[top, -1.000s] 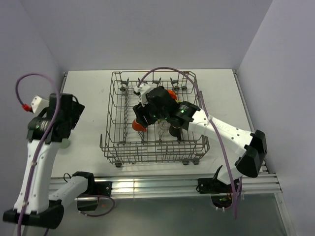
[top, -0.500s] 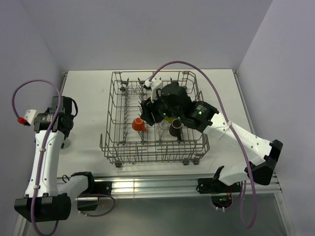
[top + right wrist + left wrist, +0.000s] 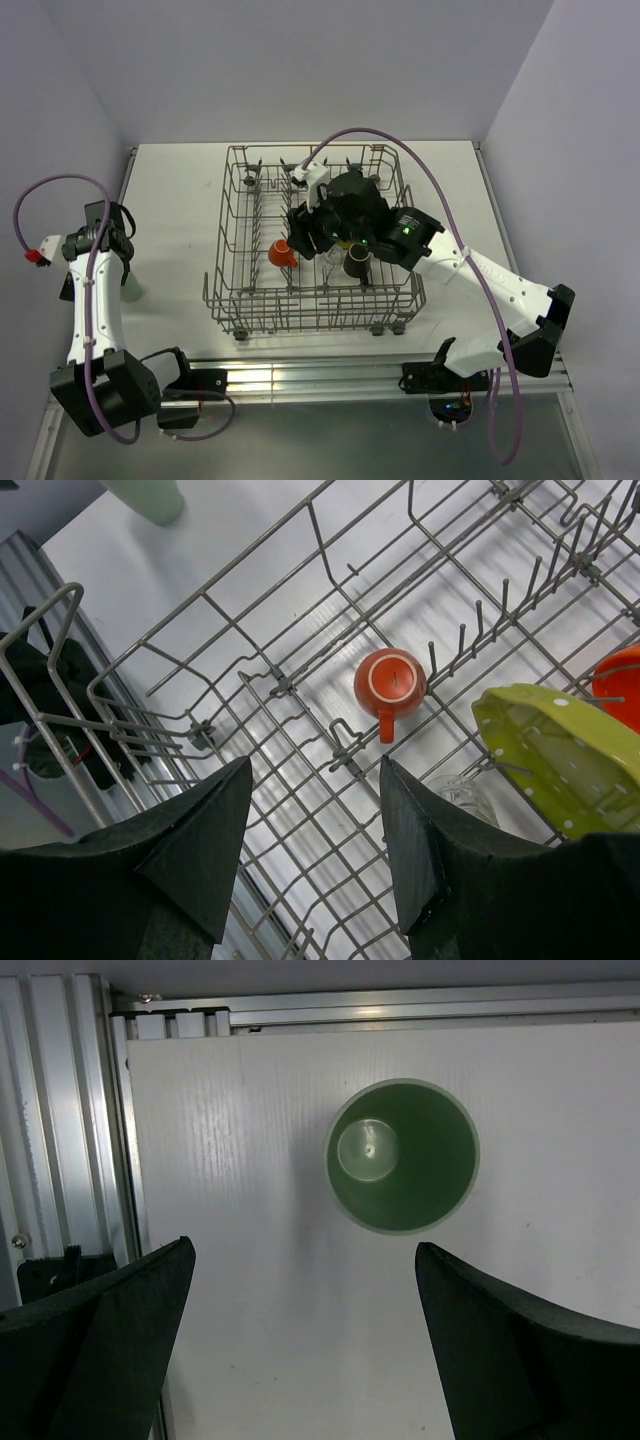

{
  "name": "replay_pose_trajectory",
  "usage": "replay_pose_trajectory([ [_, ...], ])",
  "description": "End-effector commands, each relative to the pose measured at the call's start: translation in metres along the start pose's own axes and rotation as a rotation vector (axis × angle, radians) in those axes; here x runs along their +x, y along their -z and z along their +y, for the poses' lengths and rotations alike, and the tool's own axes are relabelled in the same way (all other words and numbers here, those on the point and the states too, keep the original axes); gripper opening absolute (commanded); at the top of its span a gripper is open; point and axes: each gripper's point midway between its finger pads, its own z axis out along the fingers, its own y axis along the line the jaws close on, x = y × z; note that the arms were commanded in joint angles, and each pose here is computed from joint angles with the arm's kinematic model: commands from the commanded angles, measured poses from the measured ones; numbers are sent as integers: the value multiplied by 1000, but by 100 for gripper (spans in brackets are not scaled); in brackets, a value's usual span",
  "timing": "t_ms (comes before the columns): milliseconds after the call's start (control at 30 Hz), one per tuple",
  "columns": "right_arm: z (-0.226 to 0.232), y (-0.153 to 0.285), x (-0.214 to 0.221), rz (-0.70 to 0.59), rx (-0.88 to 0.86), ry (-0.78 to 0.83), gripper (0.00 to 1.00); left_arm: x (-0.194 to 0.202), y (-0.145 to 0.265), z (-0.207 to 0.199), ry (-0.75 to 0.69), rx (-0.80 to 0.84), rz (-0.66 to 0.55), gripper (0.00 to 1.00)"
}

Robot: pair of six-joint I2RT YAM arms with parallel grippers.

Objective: Load the mixed dishes into the dish rack

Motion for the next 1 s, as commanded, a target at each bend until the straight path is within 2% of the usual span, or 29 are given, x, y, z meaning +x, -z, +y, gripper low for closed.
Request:
replay_pose_trajectory([
  [0,7,7,-11,-49,-28,14,61,-7,-5,-22,4,58,3,99],
  [400,3,4,-4,-47,-15,24,61,-3,-15,-52,-35,109,52,98],
  [967,0,11,-1,-66,-6,37,61,11,-49,-83,-81,67,115,95],
])
